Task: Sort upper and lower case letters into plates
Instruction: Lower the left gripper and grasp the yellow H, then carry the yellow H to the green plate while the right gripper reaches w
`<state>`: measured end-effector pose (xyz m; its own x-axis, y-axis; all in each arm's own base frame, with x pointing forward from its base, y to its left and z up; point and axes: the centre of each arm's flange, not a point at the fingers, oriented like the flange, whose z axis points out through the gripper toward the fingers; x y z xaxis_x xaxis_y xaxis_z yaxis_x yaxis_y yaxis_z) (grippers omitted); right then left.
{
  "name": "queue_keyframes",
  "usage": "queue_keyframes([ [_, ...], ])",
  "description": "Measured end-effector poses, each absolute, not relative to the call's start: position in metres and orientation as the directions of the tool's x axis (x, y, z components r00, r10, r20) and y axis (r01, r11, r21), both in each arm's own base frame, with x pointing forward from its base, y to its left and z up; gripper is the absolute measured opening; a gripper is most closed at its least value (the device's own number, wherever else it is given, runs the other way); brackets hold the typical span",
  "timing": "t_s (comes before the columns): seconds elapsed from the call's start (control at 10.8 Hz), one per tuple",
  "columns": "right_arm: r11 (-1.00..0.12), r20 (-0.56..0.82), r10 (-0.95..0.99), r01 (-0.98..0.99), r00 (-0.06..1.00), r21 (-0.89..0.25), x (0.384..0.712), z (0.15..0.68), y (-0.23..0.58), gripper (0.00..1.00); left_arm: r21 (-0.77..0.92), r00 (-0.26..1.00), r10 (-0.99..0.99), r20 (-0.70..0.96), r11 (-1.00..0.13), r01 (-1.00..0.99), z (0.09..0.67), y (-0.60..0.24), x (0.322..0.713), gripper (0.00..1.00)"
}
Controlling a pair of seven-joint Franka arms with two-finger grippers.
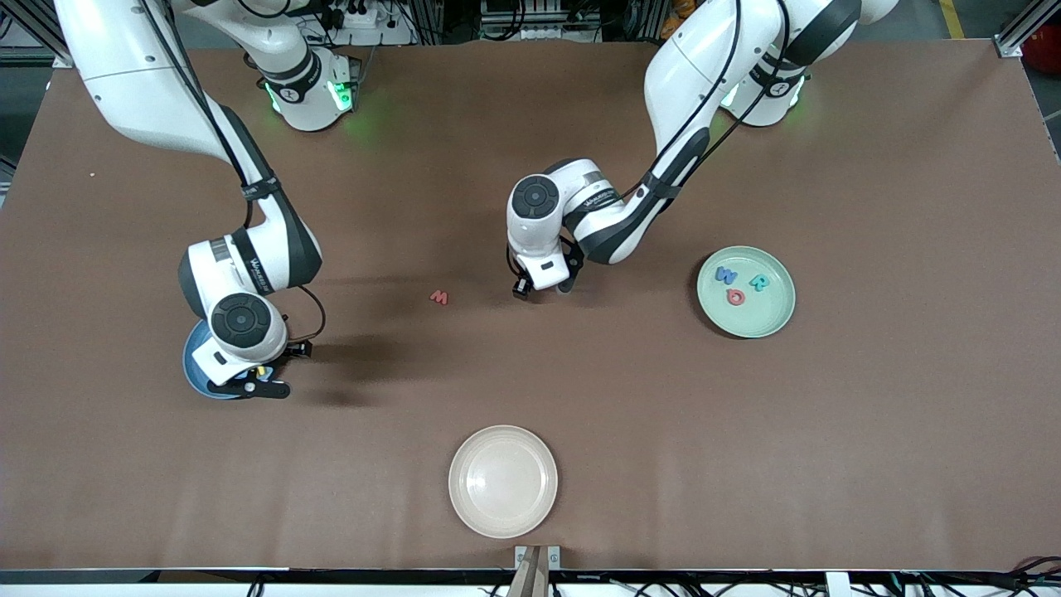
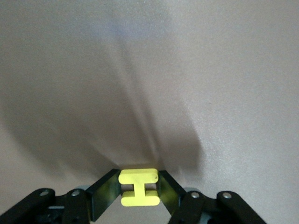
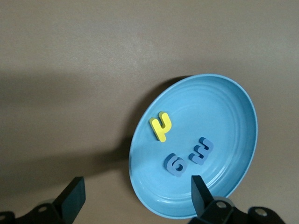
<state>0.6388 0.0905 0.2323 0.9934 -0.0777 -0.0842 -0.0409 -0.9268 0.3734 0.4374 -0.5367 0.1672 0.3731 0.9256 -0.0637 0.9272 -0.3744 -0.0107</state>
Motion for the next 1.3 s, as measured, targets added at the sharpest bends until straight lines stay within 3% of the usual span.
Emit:
queue_keyframes([
  [0.37,-0.933,-0.070,-0.051,-0.022,0.996,0.358,0.638,0.232,0.107,1.00,-0.008,0.363,0.930,-0.061,-0.364,0.931,0.171,-0.534,0.445,0.42],
  [0.56,-0.934,-0.068,-0.048,-0.021,0.996,0.356,0.638,0.232,0.109,1.00,-0.011,0.360,0.931,-0.054,-0.361,0.933,0.177,-0.535,0.450,0.36],
  [1.3,-0.947,-0.068,0.036,0.055,0.997,0.316,0.628,0.233,0.162,1.00,-0.073,0.398,0.917,-0.012,-0.397,0.915,0.178,-0.514,0.466,0.36],
])
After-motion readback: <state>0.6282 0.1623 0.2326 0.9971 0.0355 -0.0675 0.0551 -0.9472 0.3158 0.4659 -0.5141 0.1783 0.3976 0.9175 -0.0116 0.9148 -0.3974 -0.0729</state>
